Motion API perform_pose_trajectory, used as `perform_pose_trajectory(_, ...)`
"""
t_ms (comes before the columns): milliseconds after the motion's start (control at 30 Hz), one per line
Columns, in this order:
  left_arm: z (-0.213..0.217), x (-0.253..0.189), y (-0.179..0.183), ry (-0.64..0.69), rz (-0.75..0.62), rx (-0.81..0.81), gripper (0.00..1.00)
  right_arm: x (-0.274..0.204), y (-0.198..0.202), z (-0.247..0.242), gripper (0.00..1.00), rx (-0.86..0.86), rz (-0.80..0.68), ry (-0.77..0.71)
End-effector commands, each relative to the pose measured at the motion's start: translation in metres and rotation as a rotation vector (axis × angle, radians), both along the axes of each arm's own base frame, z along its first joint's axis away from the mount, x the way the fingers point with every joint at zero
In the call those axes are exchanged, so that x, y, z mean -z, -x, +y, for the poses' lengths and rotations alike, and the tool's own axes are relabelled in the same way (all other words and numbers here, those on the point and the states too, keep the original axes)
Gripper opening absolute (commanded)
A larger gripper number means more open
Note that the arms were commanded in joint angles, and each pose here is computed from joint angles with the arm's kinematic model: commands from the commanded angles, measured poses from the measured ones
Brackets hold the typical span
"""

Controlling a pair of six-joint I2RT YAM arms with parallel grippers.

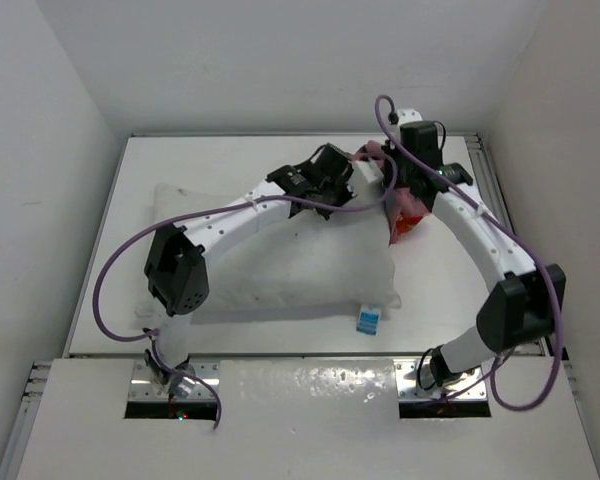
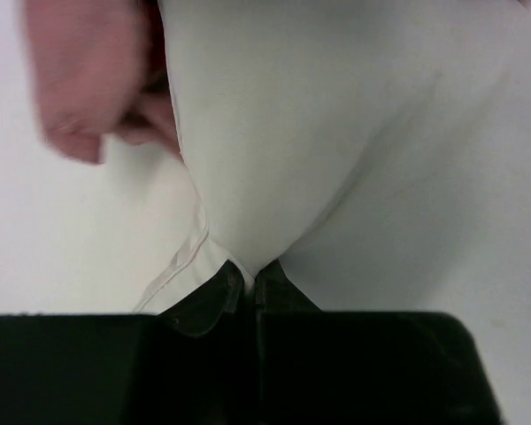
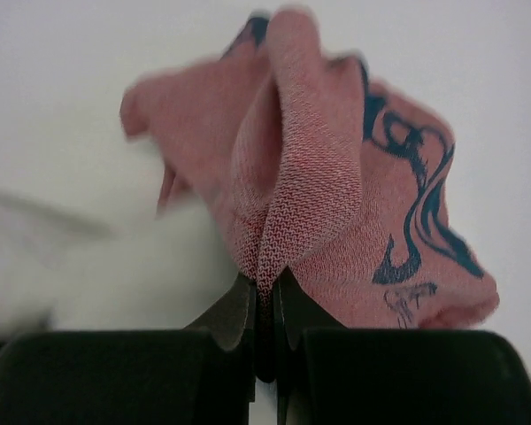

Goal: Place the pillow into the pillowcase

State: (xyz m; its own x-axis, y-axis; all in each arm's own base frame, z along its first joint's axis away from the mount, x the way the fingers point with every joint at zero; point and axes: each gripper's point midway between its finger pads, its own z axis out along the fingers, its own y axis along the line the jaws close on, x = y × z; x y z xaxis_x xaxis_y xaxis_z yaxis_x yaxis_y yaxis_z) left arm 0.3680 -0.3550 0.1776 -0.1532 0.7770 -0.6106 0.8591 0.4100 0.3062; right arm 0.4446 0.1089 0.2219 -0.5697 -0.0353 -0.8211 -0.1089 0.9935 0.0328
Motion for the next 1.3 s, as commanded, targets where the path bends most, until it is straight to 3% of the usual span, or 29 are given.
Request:
perform_pose_trajectory(0,0.036,-0.072,-0.080,0.169,-0.221,-0.326,0.00,-0.018,0.036,0.011,0.00,-0.112,-0.057,-0.066)
perform_pose_trajectory(233,0.057,-0.089,-0.125,0.239,-0.304,-0.446,0.00,-0.006,0.090,0.043,0.00,-0.393,-0.025,-0.102)
perform_pose_trajectory(433,0.080,-0.062,-0.153,0.294,-0.265,-0.578,0.00,0.029,0.123,0.050,0.00,-0.495,0.123,-0.013)
perform_pose_trajectory(533,0.094,-0.047,-0.169,0.349,-0.207,-0.666,0.00,0.052,0.117,0.017,0.00,-0.348,0.179,0.135)
perform_pose_trajectory(633,0.102,-0.042,-0.180,0.366,-0.195,-0.698,0.00,0.058,0.100,-0.003,0.00,-0.214,0.176,0.191)
perform_pose_trajectory(667,0.095,-0.040,-0.179,0.375,-0.171,-0.648,0.00,0.058,0.093,-0.006,0.27,-0.183,0.168,0.206)
perform_pose_trajectory(700,0.086,-0.033,-0.172,0.361,-0.131,-0.583,0.17,0.064,0.087,-0.003,0.40,-0.177,0.188,0.198)
perform_pose_trajectory(767,0.052,-0.032,-0.151,0.352,-0.058,-0.352,0.64,0.055,0.076,0.012,0.67,-0.192,0.180,0.141)
perform_pose_trajectory(800,0.048,-0.026,-0.138,0.295,-0.033,-0.267,0.99,0.055,0.071,0.015,0.80,-0.187,0.179,0.124)
perform_pose_trajectory(867,0.037,-0.044,-0.126,0.303,-0.030,-0.152,1.00,0.051,0.059,0.017,0.93,-0.134,0.151,0.068)
perform_pose_trajectory(967,0.043,-0.074,-0.115,0.264,-0.069,-0.037,1.00,0.050,0.049,-0.003,0.98,-0.001,0.137,-0.043)
perform_pose_trajectory(1033,0.041,-0.103,-0.106,0.252,-0.129,0.061,1.00,0.050,0.050,-0.026,0.89,0.088,0.147,-0.144)
perform_pose_trajectory(1100,0.044,-0.109,-0.087,0.202,-0.126,0.163,0.99,0.060,0.056,-0.040,0.68,0.157,0.162,-0.281)
perform_pose_trajectory(1133,0.033,-0.108,-0.070,0.204,-0.101,0.245,0.89,0.050,0.060,-0.042,0.33,0.160,0.124,-0.324)
perform_pose_trajectory(1167,0.037,-0.099,-0.049,0.138,-0.071,0.356,0.42,0.045,0.058,-0.046,0.08,0.172,0.077,-0.367)
perform_pose_trajectory(1200,0.034,-0.101,-0.033,0.142,-0.044,0.404,0.19,0.060,0.070,-0.048,0.00,0.182,0.096,-0.379)
perform_pose_trajectory(1233,0.024,-0.100,-0.018,0.160,-0.015,0.443,0.03,0.045,0.070,-0.048,0.00,0.172,0.025,-0.403)
perform_pose_trajectory(1267,0.023,-0.094,-0.008,0.159,0.026,0.445,0.00,0.045,0.074,-0.049,0.00,0.178,0.010,-0.423)
